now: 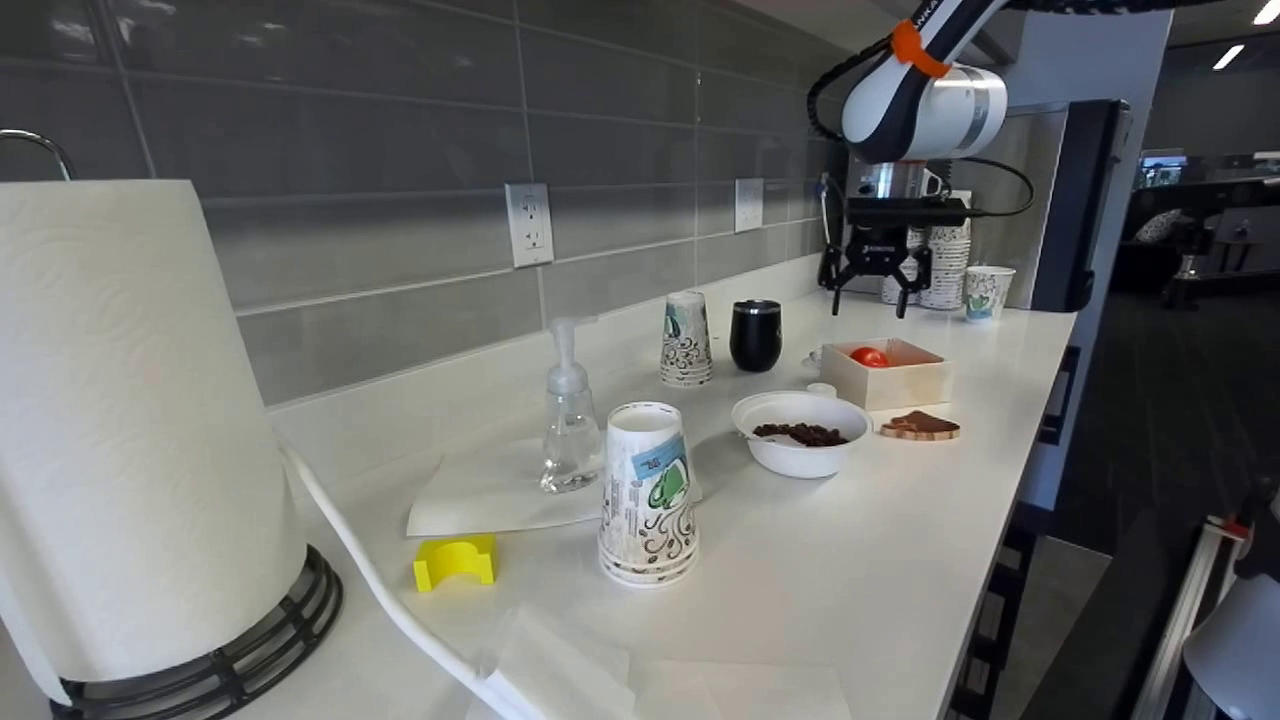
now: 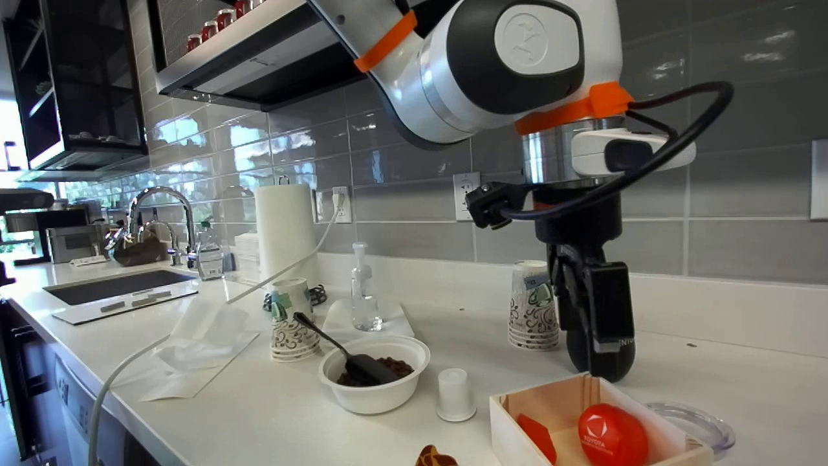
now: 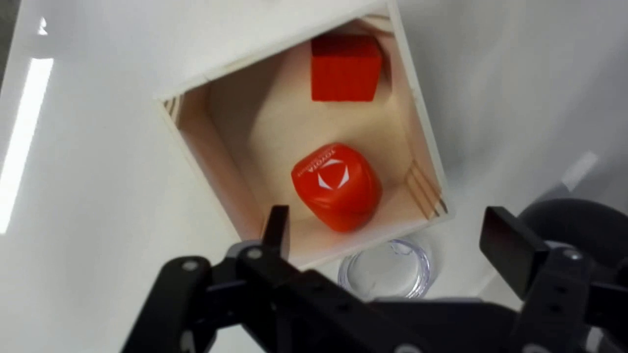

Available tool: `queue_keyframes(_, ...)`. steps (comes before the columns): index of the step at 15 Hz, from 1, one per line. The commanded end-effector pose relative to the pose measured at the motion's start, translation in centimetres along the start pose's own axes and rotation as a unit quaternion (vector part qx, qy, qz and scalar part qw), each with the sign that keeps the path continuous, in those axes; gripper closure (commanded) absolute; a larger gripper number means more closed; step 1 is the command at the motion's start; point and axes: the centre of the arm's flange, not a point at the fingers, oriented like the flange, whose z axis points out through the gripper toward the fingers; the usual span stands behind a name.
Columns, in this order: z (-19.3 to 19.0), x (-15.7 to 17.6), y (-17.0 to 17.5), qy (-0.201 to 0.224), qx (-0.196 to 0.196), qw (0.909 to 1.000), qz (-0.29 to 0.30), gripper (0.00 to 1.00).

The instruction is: Take the lid off the flask then remove all the items from the wooden box and place them on the table

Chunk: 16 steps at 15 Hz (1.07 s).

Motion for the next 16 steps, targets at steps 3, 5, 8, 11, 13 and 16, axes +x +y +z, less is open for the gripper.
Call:
queue_keyframes(3, 0.4, -2.1, 0.1, -0.01, -0.033, 0.9994, 0.008, 0.0)
queue_keyframes(5, 1.0, -2.1, 0.4, -0.005, -0.042, 0.9991, 0.012, 0.0)
queue_keyframes(8, 1.8, -1.9, 1.1, -0.003, -0.056, 0.9983, 0.013, 0.0)
queue_keyframes(11, 2.4, -1.5, 1.7, 0.002, -0.063, 0.9979, 0.016, 0.0)
queue_keyframes(13, 2.7, -1.5, 1.7, 0.009, -0.06, 0.9981, 0.009, 0.0)
queue_keyframes(16, 3.0, -1.2, 1.4, 0.021, -0.057, 0.9981, -0.002, 0.0)
